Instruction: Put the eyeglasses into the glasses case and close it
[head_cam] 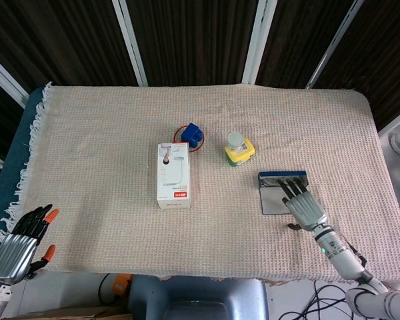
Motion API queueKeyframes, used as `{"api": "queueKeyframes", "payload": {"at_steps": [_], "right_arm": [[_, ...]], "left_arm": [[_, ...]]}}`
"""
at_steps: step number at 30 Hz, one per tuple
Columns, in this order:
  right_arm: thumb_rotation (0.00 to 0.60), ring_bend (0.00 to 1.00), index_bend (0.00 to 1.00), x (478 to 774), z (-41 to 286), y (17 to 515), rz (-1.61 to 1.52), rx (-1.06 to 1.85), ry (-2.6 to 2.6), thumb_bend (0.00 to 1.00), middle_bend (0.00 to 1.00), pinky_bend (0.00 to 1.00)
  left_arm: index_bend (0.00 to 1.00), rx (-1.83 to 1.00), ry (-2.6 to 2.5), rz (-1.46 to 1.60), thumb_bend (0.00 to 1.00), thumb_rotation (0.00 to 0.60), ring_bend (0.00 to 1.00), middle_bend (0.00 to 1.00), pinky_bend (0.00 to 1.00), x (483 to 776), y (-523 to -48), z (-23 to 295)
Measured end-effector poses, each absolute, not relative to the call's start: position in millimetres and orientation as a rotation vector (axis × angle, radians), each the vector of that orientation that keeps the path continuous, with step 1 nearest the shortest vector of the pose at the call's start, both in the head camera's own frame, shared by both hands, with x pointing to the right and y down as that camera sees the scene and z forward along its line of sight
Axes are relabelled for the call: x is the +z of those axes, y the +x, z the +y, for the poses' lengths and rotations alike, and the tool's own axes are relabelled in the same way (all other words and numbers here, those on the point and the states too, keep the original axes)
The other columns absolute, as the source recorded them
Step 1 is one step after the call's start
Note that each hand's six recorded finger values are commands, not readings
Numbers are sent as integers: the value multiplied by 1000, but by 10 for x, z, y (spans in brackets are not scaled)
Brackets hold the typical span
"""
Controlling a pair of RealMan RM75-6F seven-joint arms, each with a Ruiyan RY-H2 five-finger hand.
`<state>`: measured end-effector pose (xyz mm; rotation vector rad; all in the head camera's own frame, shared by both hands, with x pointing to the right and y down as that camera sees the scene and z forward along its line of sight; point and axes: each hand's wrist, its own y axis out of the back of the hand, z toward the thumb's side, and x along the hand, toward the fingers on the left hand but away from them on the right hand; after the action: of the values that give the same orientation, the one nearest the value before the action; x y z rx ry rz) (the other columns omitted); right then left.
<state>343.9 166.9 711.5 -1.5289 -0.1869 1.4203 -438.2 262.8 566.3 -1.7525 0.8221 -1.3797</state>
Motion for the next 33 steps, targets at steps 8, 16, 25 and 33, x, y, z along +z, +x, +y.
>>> {"api": "queueKeyframes", "payload": {"at_steps": [8,16,25,33], "right_arm": [[600,0,608,7198,1608,3461,-176,1436,-1506,353,12,0],[600,0,634,7214,1516,3460,-196,1444,-1492,373,19,0],[600,0,648,7232,1460,3469,-208,1456,-1482,402,26,0],[600,0,648,7285,1479,3471,-187,1463,-1472,402,26,0]], "left_arm": [[0,-1380,-1753,821,393,600,0,0,129,5664,-4381,2628],[0,-1381,-1749,826,395,600,0,0,130,5659,-4390,2624],[0,-1380,-1748,828,394,600,0,0,129,5653,-4393,2625],[0,-1381,-1748,826,394,600,0,0,130,5658,-4389,2624]]}}
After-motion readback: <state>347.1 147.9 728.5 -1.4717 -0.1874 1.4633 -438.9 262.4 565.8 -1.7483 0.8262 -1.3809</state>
